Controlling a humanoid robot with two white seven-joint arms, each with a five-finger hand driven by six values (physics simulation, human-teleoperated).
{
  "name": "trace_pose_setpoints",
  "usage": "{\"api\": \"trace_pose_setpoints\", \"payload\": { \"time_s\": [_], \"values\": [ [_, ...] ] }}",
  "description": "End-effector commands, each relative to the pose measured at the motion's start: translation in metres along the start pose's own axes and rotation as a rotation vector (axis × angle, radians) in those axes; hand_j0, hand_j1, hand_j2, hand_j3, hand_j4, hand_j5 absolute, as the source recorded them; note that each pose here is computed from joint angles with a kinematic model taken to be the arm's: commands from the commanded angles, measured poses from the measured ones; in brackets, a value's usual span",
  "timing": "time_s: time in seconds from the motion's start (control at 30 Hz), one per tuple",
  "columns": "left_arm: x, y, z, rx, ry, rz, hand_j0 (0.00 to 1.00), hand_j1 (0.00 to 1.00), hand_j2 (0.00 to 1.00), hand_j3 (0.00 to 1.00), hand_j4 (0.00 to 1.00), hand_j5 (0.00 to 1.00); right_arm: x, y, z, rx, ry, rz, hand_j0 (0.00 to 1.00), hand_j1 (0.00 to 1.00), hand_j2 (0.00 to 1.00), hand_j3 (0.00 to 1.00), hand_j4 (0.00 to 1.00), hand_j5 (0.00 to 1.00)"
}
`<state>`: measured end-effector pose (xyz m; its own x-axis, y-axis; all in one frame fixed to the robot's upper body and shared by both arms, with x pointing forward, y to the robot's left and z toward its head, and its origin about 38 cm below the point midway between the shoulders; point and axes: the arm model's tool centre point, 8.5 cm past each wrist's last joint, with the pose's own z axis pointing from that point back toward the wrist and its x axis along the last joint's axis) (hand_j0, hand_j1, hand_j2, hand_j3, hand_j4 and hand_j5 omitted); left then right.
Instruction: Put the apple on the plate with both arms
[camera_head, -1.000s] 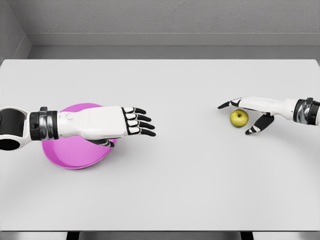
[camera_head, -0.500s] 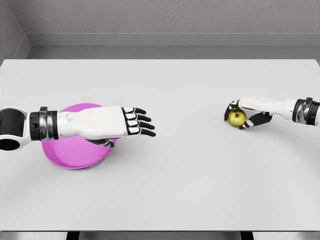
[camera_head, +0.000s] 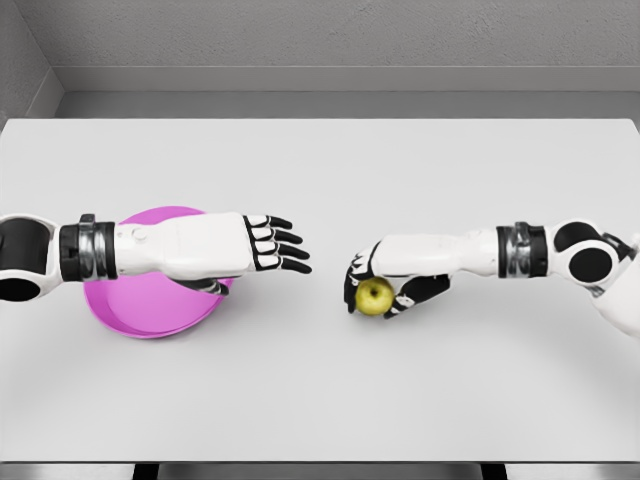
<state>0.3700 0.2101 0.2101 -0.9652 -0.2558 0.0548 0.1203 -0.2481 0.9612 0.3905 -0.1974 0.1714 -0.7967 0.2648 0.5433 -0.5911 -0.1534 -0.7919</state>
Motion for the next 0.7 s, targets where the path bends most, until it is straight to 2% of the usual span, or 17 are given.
{"api": "trace_pose_setpoints", "payload": {
  "time_s": [0.0, 0.07, 0.1, 0.27, 0.33, 0.4, 0.43, 0.47, 0.5, 0.53, 0.6, 0.67],
  "values": [
    [0.000, 0.001, 0.000, 0.005, 0.000, 0.005, 1.00, 1.00, 1.00, 1.00, 1.00, 1.00, 0.007, 0.000, -0.005, 0.001, -0.025, 0.001, 0.52, 0.52, 0.52, 0.52, 0.52, 0.52],
    [0.000, 0.001, 0.000, 0.005, 0.001, 0.003, 1.00, 1.00, 1.00, 1.00, 1.00, 1.00, 0.005, -0.003, -0.003, -0.003, -0.017, 0.005, 0.67, 0.67, 0.67, 0.67, 0.67, 0.67],
    [0.000, 0.001, 0.000, 0.005, 0.001, 0.003, 1.00, 1.00, 1.00, 1.00, 1.00, 1.00, 0.005, -0.005, -0.002, -0.004, -0.014, 0.009, 1.00, 1.00, 1.00, 1.00, 1.00, 1.00],
    [0.000, 0.001, 0.000, 0.005, 0.001, 0.003, 1.00, 1.00, 1.00, 1.00, 1.00, 1.00, 0.003, -0.008, 0.001, -0.012, -0.004, 0.014, 1.00, 1.00, 1.00, 1.00, 1.00, 1.00],
    [0.000, 0.001, 0.001, 0.004, 0.002, 0.005, 1.00, 1.00, 1.00, 1.00, 1.00, 1.00, -0.015, -0.031, 0.032, -0.118, 0.077, 0.011, 1.00, 1.00, 1.00, 1.00, 1.00, 1.00],
    [0.000, 0.001, 0.000, 0.005, 0.000, 0.005, 1.00, 1.00, 1.00, 1.00, 1.00, 1.00, -0.047, -0.057, 0.109, -0.328, 0.214, -0.084, 1.00, 1.00, 1.00, 1.00, 1.00, 1.00],
    [0.000, 0.001, 0.000, 0.005, 0.001, 0.003, 1.00, 1.00, 1.00, 1.00, 1.00, 1.00, -0.057, -0.063, 0.145, -0.407, 0.276, -0.112, 1.00, 1.00, 1.00, 1.00, 1.00, 1.00],
    [0.000, 0.001, 0.000, 0.005, 0.001, 0.003, 1.00, 1.00, 1.00, 1.00, 1.00, 1.00, -0.059, -0.069, 0.165, -0.452, 0.310, -0.109, 1.00, 1.00, 1.00, 1.00, 1.00, 1.00],
    [0.000, 0.000, -0.001, 0.004, -0.001, 0.004, 1.00, 1.00, 1.00, 1.00, 1.00, 1.00, -0.064, -0.062, 0.181, -0.501, 0.340, -0.130, 1.00, 1.00, 1.00, 1.00, 1.00, 1.00],
    [0.003, -0.001, -0.008, 0.001, -0.019, 0.005, 1.00, 1.00, 1.00, 1.00, 1.00, 1.00, -0.065, -0.057, 0.185, -0.512, 0.348, -0.139, 1.00, 1.00, 1.00, 1.00, 1.00, 1.00],
    [0.013, -0.007, -0.038, -0.122, -0.084, -0.016, 1.00, 1.00, 1.00, 1.00, 1.00, 1.00, -0.066, -0.055, 0.182, -0.510, 0.343, -0.143, 1.00, 1.00, 1.00, 1.00, 1.00, 1.00],
    [0.021, -0.001, -0.060, -0.161, -0.132, -0.039, 1.00, 1.00, 1.00, 1.00, 1.00, 1.00, -0.065, -0.055, 0.182, -0.508, 0.342, -0.140, 1.00, 1.00, 1.00, 1.00, 1.00, 1.00]
  ]
}}
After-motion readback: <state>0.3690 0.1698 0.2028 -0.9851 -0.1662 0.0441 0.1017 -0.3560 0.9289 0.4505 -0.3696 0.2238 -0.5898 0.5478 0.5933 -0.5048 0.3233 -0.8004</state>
